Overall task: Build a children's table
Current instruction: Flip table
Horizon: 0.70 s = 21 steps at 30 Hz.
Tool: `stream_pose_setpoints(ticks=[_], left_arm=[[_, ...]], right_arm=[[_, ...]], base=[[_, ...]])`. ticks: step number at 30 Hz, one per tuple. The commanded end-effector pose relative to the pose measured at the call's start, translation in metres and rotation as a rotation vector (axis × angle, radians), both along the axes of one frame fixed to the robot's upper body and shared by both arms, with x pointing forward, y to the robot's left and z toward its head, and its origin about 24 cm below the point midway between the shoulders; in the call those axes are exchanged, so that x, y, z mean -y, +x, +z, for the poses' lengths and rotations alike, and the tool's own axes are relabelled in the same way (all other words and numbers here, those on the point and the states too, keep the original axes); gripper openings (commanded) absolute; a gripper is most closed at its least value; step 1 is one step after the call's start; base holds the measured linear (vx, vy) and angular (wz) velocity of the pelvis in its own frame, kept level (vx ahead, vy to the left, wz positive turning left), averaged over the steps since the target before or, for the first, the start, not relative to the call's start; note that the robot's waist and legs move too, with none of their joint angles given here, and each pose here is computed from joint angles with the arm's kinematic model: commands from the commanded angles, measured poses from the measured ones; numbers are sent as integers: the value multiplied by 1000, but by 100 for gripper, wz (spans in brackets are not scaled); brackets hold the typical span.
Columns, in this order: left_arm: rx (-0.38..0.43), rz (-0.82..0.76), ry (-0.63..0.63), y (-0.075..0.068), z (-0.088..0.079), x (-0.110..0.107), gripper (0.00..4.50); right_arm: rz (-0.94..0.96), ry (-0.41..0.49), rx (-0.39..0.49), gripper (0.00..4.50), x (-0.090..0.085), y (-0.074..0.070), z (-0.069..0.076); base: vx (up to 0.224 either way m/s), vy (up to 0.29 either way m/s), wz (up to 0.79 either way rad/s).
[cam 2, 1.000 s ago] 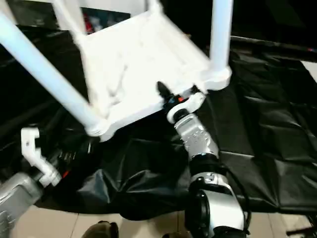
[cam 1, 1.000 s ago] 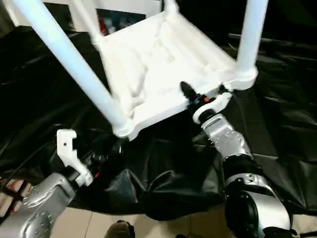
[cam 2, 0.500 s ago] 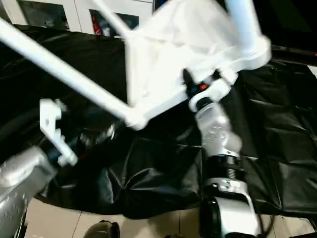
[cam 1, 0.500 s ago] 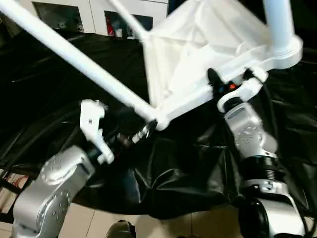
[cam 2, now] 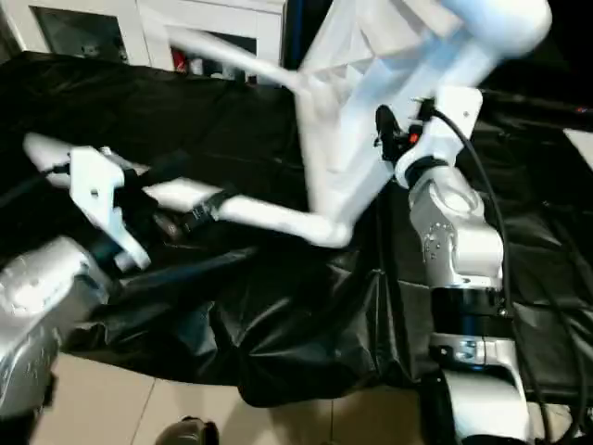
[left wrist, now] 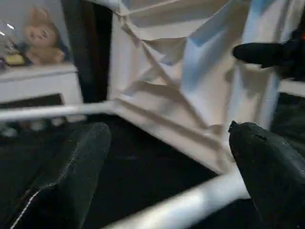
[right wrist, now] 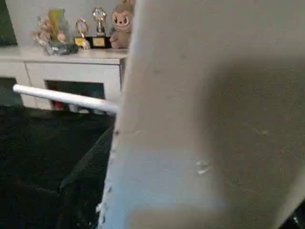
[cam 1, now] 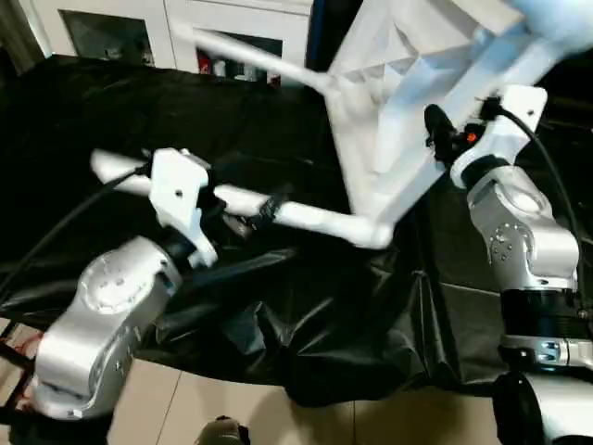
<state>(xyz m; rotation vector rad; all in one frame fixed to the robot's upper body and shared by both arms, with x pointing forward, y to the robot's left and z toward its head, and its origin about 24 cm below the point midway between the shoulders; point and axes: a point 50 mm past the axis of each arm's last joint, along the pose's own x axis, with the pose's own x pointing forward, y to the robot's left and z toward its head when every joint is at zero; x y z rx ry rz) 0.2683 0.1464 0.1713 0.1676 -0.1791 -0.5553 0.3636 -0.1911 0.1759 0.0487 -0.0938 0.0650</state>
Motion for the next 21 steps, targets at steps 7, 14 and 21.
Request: stream_pose_setpoints(ticks=[7,14,21], left_arm=[[158,16,232,16,21,1,450],[353,19,456,34,44,10,450],[632,-11,670,36,71,29,450]], right_arm=[[-113,-148,-50,205,6,1,-1],[-34,-286,-77,277,-9,8,-10],[-16,-309,-75,338,-14,9,-14]], base=[[0,0,0],[0,0,0],[0,0,0]])
